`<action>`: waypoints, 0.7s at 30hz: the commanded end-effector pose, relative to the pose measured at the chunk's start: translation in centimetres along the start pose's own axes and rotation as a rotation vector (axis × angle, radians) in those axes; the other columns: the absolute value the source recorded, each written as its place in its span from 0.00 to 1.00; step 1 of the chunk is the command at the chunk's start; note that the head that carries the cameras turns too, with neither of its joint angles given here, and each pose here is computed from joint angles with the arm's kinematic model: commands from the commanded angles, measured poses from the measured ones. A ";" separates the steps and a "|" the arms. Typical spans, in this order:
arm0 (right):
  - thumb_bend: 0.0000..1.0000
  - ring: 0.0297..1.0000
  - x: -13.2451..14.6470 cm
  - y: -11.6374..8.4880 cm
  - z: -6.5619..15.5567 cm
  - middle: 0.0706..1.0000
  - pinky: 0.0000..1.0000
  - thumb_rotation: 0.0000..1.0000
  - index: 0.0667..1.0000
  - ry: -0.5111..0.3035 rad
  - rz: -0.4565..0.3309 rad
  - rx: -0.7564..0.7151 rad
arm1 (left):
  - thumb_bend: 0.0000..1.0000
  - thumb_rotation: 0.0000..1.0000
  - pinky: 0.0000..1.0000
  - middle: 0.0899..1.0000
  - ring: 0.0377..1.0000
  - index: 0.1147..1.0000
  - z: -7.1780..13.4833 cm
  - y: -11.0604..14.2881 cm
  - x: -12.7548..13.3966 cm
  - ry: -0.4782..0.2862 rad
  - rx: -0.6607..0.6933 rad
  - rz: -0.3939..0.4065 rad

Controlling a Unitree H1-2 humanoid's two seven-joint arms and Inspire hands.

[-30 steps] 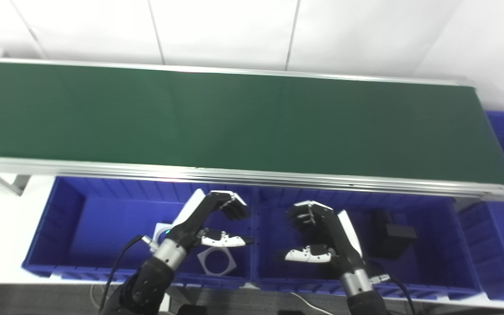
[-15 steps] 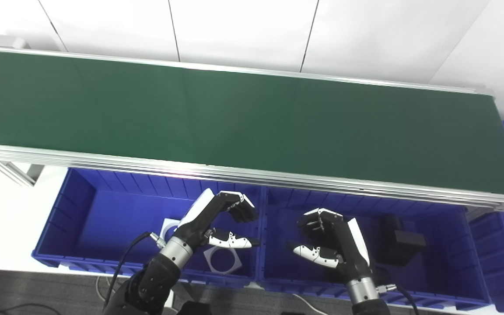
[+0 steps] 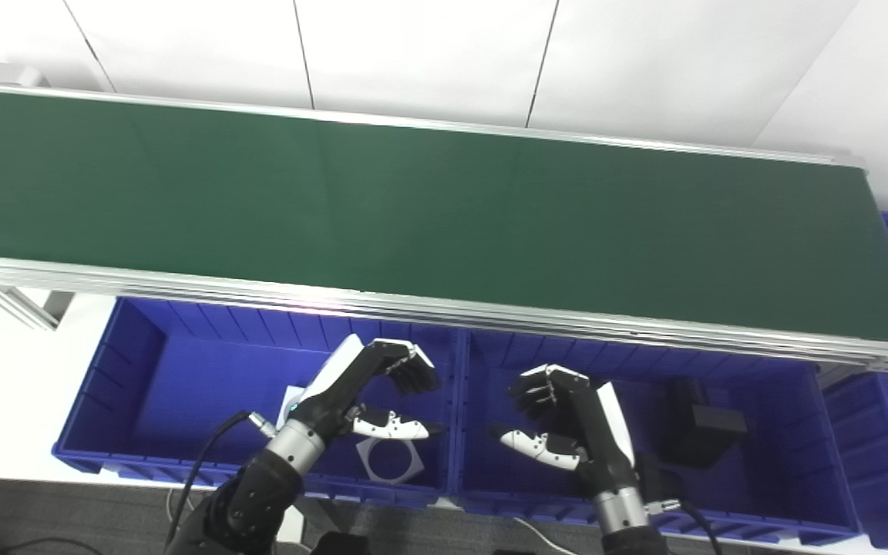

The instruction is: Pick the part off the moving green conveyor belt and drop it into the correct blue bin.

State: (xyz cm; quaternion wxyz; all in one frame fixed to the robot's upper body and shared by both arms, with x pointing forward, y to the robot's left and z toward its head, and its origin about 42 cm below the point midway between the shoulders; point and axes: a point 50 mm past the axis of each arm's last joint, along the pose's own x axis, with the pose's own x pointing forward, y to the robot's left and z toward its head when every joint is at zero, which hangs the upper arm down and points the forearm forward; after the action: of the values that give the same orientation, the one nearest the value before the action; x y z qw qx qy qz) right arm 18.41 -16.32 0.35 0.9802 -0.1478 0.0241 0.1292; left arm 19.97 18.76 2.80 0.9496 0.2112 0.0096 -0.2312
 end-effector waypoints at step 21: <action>0.52 0.47 1.9 2.2 0.1 0.52 0.40 0.13 0.45 -0.071 -0.040 -0.028 | 0.52 0.05 0.52 0.53 0.54 0.43 -2.2 2.1 -0.8 -0.057 -0.017 -0.002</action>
State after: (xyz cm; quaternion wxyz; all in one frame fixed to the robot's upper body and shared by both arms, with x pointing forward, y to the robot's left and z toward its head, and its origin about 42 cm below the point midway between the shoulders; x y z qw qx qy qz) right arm 19.15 -14.22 -1.47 0.9779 -0.1708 0.0270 0.1178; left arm 19.62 21.88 0.72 0.9498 0.1968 0.0200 -0.2426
